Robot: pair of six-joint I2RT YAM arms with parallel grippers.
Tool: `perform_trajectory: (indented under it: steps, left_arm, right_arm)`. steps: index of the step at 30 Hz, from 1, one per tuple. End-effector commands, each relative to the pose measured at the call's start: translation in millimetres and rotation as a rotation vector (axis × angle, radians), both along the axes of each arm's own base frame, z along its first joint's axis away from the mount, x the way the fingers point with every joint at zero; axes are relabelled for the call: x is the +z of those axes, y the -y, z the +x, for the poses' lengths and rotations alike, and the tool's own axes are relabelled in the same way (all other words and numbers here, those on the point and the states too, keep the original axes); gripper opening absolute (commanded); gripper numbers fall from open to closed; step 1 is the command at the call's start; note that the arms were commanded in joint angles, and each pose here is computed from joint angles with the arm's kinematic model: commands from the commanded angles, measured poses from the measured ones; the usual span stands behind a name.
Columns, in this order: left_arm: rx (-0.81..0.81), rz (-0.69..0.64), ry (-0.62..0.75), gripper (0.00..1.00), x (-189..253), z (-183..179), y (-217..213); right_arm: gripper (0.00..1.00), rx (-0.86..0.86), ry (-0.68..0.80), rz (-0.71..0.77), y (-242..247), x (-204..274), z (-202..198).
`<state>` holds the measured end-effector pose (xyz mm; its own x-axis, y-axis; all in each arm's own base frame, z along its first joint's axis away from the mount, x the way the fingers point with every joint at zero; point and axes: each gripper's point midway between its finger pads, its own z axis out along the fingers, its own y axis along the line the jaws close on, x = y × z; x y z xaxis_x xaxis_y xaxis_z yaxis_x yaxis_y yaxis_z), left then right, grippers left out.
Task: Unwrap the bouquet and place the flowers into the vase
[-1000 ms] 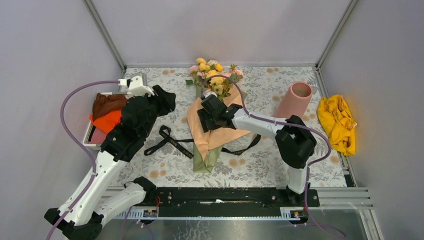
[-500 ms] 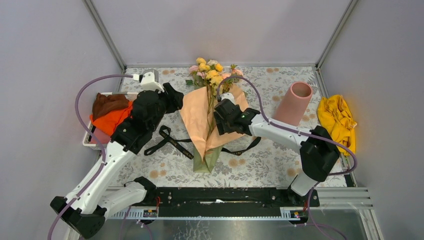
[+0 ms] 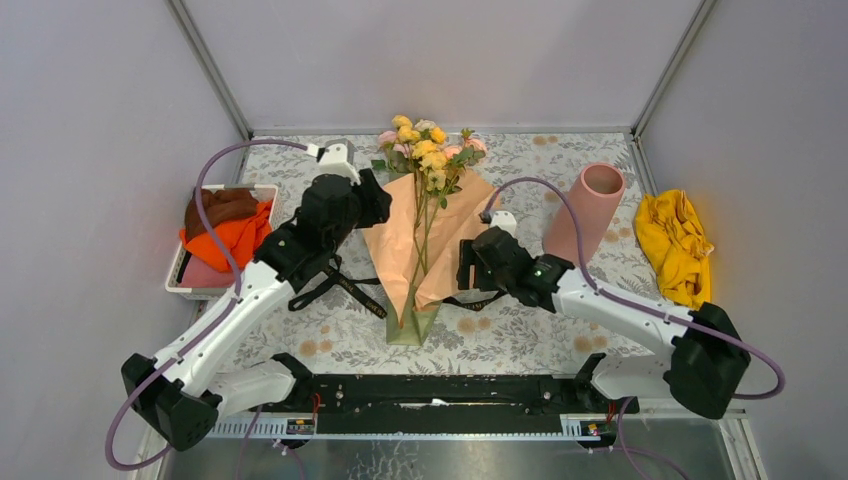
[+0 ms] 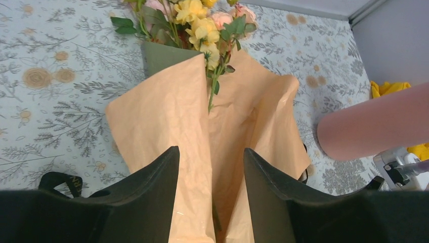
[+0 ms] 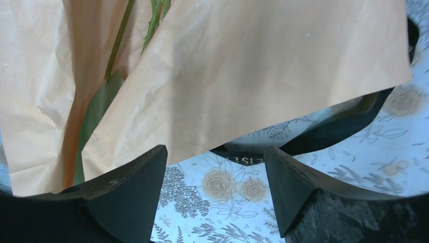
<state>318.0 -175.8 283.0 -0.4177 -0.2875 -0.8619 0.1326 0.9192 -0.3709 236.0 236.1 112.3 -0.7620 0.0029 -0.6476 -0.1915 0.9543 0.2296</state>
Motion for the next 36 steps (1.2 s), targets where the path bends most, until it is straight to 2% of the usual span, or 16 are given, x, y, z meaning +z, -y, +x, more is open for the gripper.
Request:
perform_trajectory:
  steps: [1, 5, 11, 21, 27, 29, 36]
  left_arm:
    - [-0.059, -0.004, 0.075, 0.56, 21, 7, 20]
    - [-0.074, 0.008, 0.066, 0.56, 16, 7, 27]
    - [-0.100, 0.025, 0.060, 0.56, 11, 5, 33]
    - [-0.257, -0.004, 0.074, 0.57, 14, -3, 76]
    - [-0.299, 0.029, -0.018, 0.56, -19, 4, 105]
    - [-0.312, 0.036, -0.039, 0.56, -27, 5, 115]
    - [-0.261, 0.153, -0.170, 0.54, -78, 15, 131]
  right_arm:
    - [0.80, -0.120, -0.002, 0.231, -12, 6, -1]
    - [0.80, -0.182, -0.036, 0.274, -5, -16, -9]
    - [0.83, -0.255, 0.037, 0.397, -3, -22, 3]
    - [0.82, -0.344, 0.089, 0.340, 15, -19, 22]
    - [0.80, -0.390, 0.113, 0.327, 29, -25, 27]
    - [0.76, -0.405, 0.125, 0.317, 33, -23, 32]
    - [0.73, -0.395, 0.191, 0.301, 38, 12, 40]
